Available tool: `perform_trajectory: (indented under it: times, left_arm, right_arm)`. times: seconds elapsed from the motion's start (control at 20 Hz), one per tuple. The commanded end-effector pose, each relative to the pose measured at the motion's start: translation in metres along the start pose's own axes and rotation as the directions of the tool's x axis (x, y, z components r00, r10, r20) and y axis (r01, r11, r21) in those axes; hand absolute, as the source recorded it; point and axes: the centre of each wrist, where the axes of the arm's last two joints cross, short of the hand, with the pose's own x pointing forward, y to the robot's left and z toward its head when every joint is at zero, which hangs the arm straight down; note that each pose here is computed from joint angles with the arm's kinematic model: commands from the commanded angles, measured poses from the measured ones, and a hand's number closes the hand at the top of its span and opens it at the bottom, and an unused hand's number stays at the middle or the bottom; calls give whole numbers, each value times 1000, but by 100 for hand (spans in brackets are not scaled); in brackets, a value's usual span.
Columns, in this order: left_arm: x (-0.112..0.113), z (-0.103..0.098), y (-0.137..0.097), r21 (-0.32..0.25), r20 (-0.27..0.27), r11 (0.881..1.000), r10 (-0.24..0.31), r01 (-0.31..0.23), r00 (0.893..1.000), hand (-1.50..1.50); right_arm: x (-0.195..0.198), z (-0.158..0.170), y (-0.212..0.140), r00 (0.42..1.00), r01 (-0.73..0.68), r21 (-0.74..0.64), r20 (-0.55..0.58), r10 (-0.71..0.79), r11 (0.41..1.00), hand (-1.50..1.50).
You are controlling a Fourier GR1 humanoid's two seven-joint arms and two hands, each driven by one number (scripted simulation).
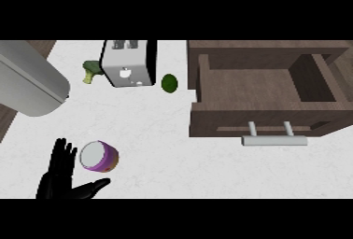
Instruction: Pick up the can, place it into the drawer and close the drawer
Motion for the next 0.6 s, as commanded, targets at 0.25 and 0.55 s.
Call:
perform_trajectory:
  times: [0.25,0.55]
  left_arm:
    - [-30,-17,30,4,-31,999,40,-40,999,-150]
    - [-55,0,1,-43,-47,997,61,-63,997,-150]
  right_arm:
    - [17,13,3,1000,4,2,3,-4,1000,-150]
    - [12,10,7,1000,14,-7,-4,-14,1000,-150]
